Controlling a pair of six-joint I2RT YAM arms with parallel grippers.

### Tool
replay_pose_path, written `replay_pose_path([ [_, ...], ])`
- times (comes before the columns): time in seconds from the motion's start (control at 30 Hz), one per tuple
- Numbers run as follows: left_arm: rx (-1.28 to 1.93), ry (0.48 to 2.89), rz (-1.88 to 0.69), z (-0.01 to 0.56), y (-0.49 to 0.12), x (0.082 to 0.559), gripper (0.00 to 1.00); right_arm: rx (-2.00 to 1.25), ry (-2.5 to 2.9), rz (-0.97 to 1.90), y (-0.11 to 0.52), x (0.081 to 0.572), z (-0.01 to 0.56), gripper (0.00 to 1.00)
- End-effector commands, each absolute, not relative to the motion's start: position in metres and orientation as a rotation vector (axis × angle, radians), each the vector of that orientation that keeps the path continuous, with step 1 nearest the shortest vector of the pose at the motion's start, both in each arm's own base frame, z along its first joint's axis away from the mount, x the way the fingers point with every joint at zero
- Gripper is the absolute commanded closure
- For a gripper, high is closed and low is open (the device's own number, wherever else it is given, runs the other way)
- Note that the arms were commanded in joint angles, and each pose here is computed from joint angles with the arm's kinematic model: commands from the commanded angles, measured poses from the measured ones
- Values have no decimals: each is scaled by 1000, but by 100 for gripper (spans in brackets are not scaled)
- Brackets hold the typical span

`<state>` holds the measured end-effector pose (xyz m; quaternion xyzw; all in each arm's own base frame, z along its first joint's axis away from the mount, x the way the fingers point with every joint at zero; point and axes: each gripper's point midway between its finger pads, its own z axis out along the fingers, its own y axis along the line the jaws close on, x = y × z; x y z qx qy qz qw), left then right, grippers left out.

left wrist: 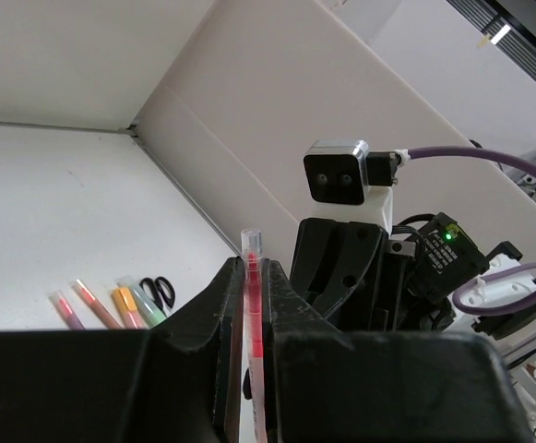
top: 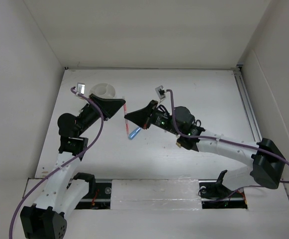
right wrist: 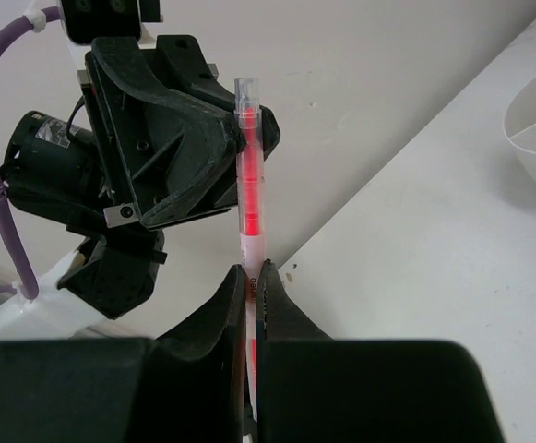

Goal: Sort the stationery into containers
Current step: Close the pen cap on the pen.

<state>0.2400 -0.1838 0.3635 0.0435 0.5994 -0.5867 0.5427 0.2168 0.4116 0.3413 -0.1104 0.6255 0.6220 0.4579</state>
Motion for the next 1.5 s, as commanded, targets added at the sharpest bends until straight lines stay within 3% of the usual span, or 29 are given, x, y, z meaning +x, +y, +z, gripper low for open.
replay_pose_path([
  [0.0, 214, 1501, -1442, 340, -195, 221, 100, -179, 1184, 1594, 385, 226, 447, 100],
  [1.0, 211, 1485, -1374, 356, -190, 225, 100, -181, 1210, 1593, 387, 238, 441, 100],
  [1.17, 188, 1404, -1333, 386, -184, 227, 64, -187, 1219, 1582, 383, 235, 435, 100],
  [1.2, 170, 1394, -1332, 391, -183, 228, 49, -187, 1229, 1580, 384, 235, 432, 100],
  [1.3, 154, 1359, -1313, 407, -180, 232, 23, -193, 1228, 1571, 382, 234, 431, 100],
  [1.47, 129, 1323, -1325, 424, -178, 236, 2, -180, 1236, 1551, 378, 235, 433, 100],
])
